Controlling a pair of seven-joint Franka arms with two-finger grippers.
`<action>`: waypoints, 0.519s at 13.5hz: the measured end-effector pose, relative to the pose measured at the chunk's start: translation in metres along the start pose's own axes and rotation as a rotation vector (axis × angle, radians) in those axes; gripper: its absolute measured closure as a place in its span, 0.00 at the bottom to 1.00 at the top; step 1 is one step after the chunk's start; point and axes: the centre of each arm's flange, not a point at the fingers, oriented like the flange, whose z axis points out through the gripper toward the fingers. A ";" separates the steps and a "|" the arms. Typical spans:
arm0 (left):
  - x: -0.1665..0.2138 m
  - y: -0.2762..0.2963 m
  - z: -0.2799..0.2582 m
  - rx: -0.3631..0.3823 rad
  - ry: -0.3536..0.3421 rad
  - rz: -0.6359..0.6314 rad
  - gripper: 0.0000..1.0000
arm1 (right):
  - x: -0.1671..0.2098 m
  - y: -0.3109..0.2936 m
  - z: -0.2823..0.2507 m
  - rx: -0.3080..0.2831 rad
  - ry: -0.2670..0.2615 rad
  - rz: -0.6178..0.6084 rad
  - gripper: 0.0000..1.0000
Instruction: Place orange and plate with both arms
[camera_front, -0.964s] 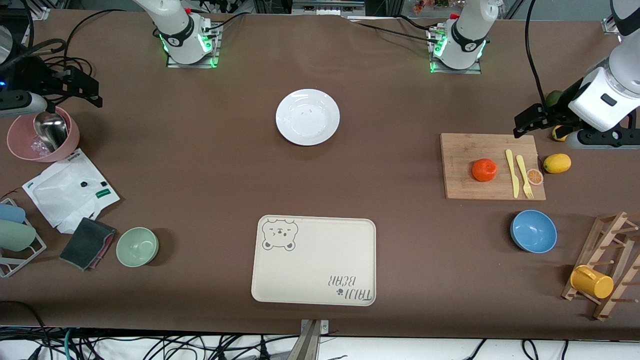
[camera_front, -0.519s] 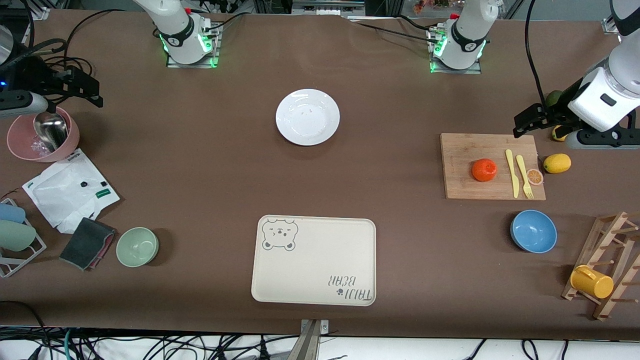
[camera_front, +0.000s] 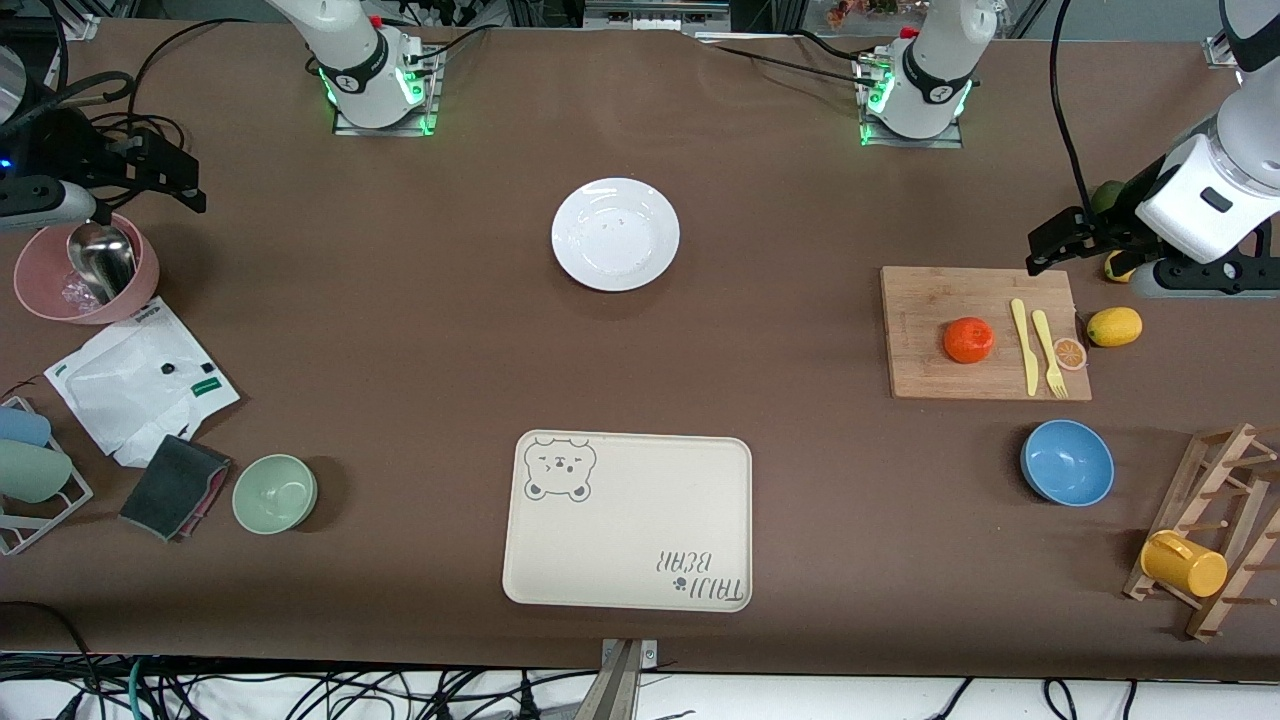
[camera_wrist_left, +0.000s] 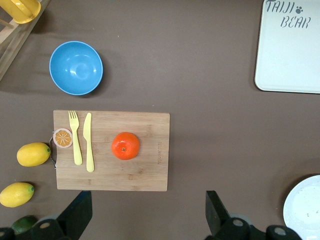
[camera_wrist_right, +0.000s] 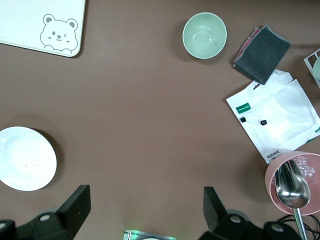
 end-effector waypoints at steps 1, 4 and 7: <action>0.000 0.000 0.000 0.000 0.000 0.000 0.00 | -0.001 0.000 -0.001 0.000 0.002 0.000 0.00; 0.000 0.000 0.000 0.000 -0.001 0.000 0.00 | -0.002 0.000 -0.002 0.000 0.004 0.000 0.00; 0.000 0.000 0.000 0.000 -0.001 0.000 0.00 | -0.002 0.000 -0.003 0.000 0.005 0.000 0.00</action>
